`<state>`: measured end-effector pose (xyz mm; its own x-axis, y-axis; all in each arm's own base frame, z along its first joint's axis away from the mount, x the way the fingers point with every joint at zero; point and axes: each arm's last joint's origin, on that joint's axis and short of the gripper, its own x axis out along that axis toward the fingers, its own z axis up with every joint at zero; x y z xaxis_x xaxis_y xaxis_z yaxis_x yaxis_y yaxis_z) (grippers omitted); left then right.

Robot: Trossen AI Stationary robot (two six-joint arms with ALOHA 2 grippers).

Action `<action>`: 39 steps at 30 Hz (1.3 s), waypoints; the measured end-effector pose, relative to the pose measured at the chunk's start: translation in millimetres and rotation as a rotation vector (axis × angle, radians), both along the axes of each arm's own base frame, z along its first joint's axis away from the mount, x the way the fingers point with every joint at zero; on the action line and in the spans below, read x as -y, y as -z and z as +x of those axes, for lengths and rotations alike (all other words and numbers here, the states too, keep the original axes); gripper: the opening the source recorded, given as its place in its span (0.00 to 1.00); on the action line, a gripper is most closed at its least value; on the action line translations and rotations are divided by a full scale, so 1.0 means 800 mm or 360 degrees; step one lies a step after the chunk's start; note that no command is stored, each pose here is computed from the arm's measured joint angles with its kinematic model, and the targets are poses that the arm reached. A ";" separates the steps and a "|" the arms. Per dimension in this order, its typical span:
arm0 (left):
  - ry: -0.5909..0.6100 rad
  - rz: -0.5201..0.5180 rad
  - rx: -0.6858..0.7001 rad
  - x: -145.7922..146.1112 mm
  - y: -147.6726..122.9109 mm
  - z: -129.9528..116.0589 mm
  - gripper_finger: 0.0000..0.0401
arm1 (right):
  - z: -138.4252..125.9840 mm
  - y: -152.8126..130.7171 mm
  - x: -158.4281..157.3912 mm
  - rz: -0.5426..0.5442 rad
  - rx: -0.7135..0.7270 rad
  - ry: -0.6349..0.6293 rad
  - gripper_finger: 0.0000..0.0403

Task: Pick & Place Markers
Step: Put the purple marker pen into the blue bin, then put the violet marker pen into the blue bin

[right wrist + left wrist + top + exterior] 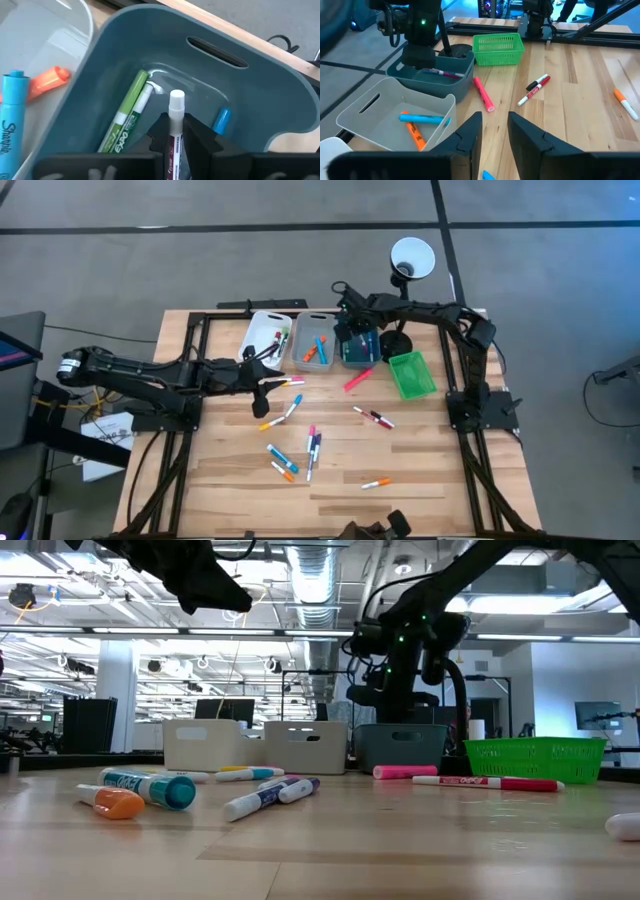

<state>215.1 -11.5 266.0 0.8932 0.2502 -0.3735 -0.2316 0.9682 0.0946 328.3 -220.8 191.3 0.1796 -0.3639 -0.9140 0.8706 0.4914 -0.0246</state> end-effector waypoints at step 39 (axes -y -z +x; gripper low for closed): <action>-0.0031 -0.0471 -0.0350 0.011 0.117 -0.038 0.22 | -0.012 -0.146 -0.113 -0.0330 0.0302 -0.0597 0.30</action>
